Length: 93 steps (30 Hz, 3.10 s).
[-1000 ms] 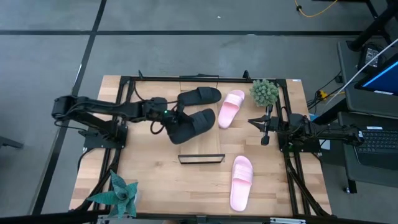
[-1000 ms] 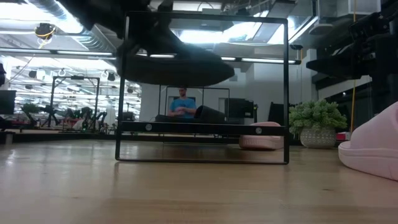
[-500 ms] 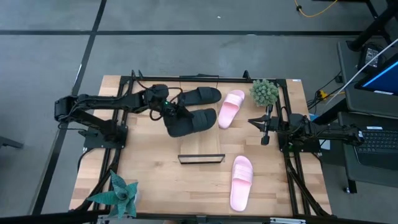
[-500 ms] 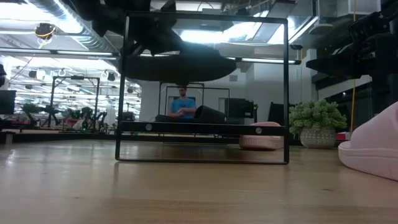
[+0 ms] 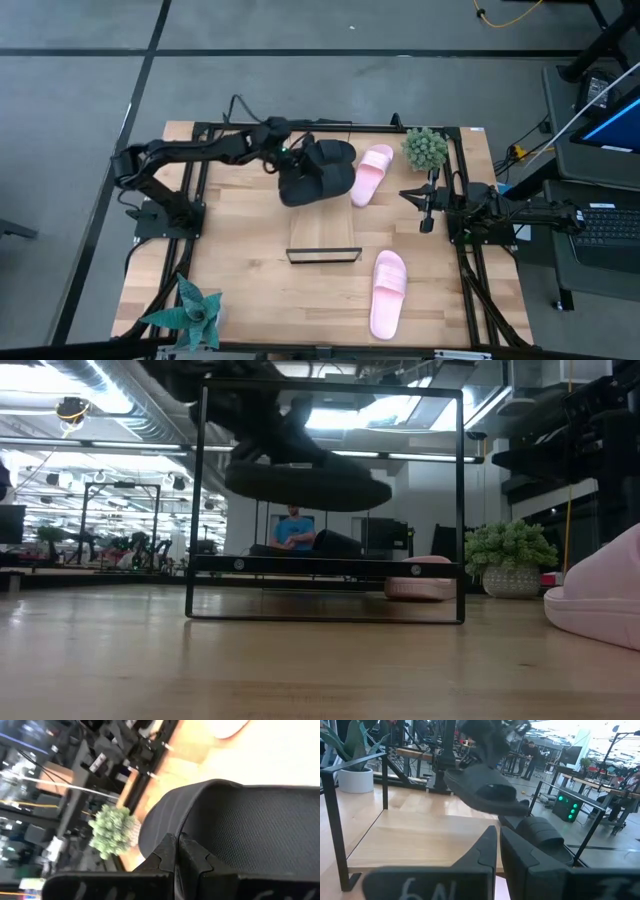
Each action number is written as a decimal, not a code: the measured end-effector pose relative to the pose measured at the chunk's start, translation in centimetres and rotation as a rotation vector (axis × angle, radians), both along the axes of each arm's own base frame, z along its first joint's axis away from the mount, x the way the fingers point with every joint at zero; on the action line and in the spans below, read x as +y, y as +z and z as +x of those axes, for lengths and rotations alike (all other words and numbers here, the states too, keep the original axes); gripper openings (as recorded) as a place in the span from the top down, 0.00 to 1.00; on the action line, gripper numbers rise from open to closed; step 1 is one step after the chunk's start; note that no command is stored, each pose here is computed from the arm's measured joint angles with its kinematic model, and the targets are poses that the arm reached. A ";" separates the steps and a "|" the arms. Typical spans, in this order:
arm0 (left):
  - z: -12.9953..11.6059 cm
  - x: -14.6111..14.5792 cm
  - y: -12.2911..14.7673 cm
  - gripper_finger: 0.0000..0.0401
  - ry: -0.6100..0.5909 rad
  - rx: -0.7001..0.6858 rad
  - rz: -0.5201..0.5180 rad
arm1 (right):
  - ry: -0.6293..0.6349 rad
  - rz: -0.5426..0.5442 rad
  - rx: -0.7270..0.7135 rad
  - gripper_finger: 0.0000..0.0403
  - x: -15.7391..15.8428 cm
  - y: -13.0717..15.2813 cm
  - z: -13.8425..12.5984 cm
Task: Pick and place slides into the shelf
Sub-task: Put the black slide on the shelf
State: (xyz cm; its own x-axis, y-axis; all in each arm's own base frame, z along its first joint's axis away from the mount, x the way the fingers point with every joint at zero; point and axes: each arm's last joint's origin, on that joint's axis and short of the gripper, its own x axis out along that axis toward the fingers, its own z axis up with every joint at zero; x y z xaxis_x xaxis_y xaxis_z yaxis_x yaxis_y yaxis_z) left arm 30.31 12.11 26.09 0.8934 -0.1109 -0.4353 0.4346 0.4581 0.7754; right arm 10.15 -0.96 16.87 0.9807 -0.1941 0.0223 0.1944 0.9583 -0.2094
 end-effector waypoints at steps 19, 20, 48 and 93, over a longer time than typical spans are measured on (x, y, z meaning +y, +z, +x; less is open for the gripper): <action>2.7 1.4 -2.0 1.00 -0.154 0.050 0.075 | -0.024 -0.002 0.021 0.94 -0.1 -0.2 0.0; 2.6 1.5 -2.0 1.00 -0.160 0.047 0.073 | -0.032 -0.002 0.021 0.94 -0.1 -0.2 0.0; 3.0 4.2 -5.2 1.00 -0.206 0.044 0.023 | -0.046 0.004 0.014 0.94 -0.1 -0.1 0.0; 1.7 7.7 -6.5 1.00 -0.201 0.010 0.041 | -0.088 0.030 -0.019 0.94 -0.3 0.1 -0.1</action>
